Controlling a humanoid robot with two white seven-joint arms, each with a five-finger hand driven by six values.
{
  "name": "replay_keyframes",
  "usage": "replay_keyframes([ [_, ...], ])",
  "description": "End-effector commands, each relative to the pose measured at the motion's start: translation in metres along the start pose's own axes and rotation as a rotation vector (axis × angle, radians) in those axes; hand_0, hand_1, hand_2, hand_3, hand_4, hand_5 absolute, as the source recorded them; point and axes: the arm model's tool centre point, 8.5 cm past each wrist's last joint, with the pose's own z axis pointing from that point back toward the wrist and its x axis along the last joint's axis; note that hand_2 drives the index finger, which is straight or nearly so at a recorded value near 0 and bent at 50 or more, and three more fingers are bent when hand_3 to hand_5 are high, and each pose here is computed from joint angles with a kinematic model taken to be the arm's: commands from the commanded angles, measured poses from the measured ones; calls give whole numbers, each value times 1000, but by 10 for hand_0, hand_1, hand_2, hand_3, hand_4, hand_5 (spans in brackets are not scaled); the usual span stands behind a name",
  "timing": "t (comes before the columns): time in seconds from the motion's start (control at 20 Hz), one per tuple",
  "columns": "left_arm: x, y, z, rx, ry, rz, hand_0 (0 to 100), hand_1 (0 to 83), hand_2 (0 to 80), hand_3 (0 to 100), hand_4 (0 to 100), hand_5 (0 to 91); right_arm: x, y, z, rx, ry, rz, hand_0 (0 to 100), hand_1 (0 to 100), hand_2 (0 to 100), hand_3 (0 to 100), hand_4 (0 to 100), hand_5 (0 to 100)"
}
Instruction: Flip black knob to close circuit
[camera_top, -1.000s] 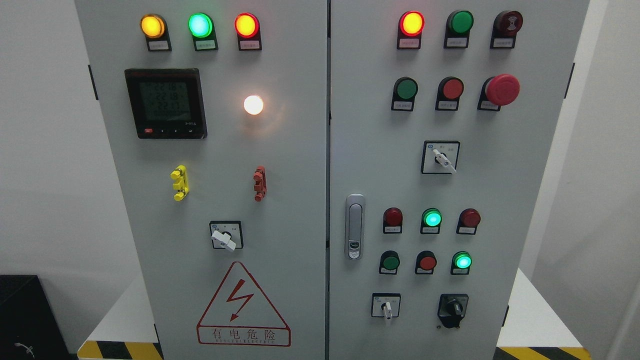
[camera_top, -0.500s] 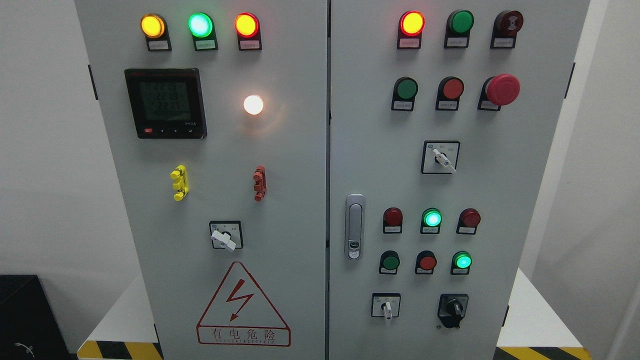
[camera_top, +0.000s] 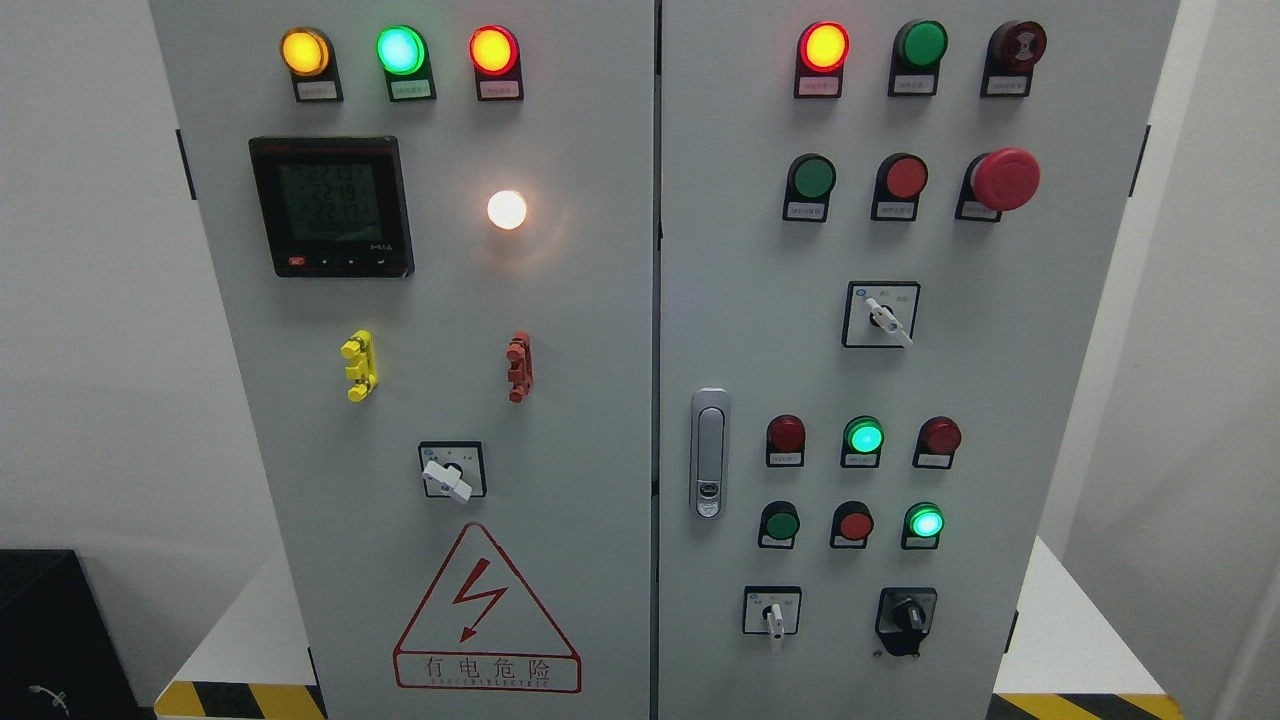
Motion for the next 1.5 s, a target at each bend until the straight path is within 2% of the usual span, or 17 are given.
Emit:
replay_keyframes([
  [0.0, -7, -1, 2, -9, 19, -44, 120, 556, 0, 0, 0, 0, 91, 5, -45, -9, -280, 63, 0, 151, 557, 726, 583, 493],
  [0.1, -7, -1, 2, -9, 17, -44, 120, 556, 0, 0, 0, 0, 106, 2, -46, -42, -282, 85, 0, 168, 642, 790, 637, 585],
  [0.25, -7, -1, 2, -9, 19, -44, 120, 556, 0, 0, 0, 0, 131, 1, -46, -50, -298, 136, 0, 177, 714, 864, 697, 687],
  [0.45, -7, -1, 2, -7, 19, -44, 120, 556, 0, 0, 0, 0, 160, -16, -44, -101, -306, 326, 0, 172, 770, 913, 735, 751],
  [0.85, -7, -1, 2, -9, 17, -44, 120, 556, 0, 0, 0, 0, 203, -15, -40, -138, -323, 527, 0, 172, 802, 949, 767, 796],
  [1.05, -7, -1, 2, -9, 17, -44, 120, 556, 0, 0, 0, 0, 224, -17, -39, -196, -281, 630, 0, 154, 810, 958, 778, 806],
  [1.45, -7, -1, 2, -9, 19, -44, 120, 556, 0, 0, 0, 0, 265, 0, -33, -222, -266, 786, 0, 119, 810, 966, 786, 818],
])
